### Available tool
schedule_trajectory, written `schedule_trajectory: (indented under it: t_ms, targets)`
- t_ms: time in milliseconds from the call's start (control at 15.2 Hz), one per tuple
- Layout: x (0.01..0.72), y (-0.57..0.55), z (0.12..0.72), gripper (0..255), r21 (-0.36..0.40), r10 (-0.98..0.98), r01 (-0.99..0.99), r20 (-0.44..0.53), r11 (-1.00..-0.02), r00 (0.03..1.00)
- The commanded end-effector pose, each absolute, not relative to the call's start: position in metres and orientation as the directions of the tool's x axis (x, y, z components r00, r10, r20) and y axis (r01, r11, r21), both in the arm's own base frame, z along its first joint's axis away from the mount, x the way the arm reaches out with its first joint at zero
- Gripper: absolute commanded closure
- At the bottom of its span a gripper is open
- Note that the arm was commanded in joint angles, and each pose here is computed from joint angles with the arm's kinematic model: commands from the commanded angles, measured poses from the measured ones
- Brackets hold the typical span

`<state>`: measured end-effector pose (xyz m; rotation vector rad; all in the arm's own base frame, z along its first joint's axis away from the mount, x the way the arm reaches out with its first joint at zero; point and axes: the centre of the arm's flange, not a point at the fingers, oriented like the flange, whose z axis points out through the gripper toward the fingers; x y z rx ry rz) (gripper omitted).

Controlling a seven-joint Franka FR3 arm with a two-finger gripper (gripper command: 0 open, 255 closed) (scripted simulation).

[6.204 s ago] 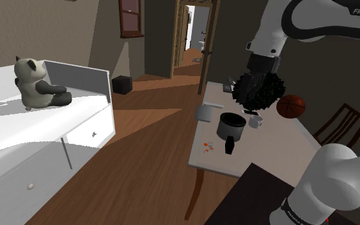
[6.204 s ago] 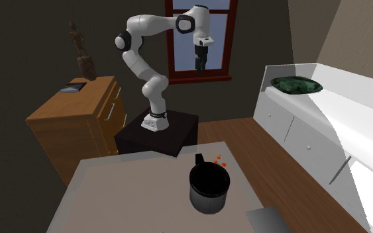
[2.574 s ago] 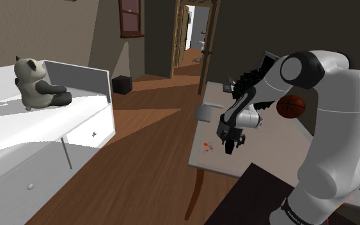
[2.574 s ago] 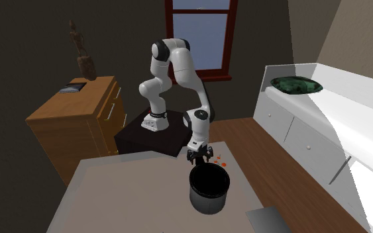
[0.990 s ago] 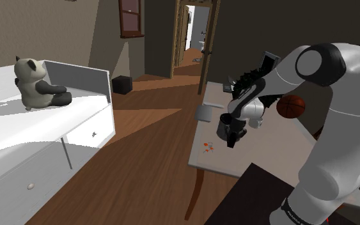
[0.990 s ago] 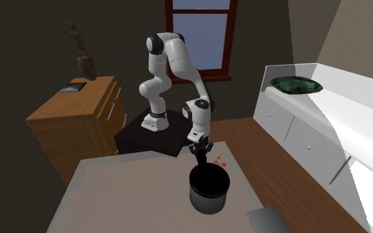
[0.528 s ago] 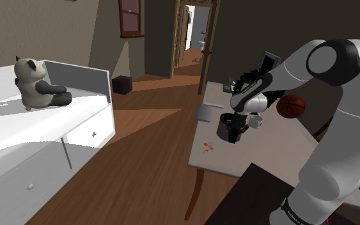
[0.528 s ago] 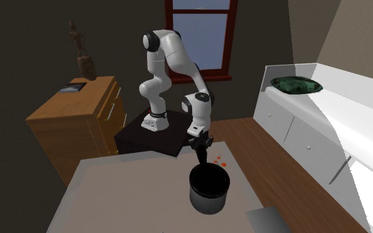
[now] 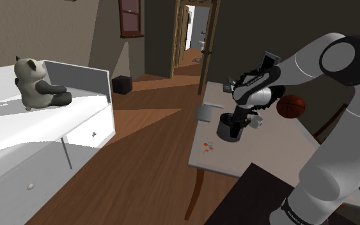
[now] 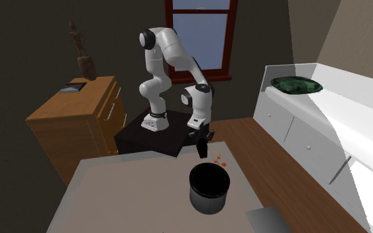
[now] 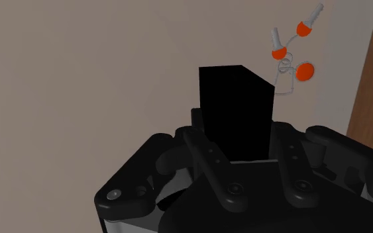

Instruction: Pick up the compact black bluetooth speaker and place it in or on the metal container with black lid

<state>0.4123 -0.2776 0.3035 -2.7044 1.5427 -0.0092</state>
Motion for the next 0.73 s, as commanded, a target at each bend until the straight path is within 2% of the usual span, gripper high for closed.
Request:
schedule_trajectory:
  t_ms: [0, 660]
  targets:
    - [0.411, -0.278, 0.313, 255, -0.027, -0.861, -0.861, -0.009, -0.509, 0.509]
    - [0.411, -0.278, 0.366, 255, -0.027, -0.861, -0.861, -0.009, -0.509, 0.509]
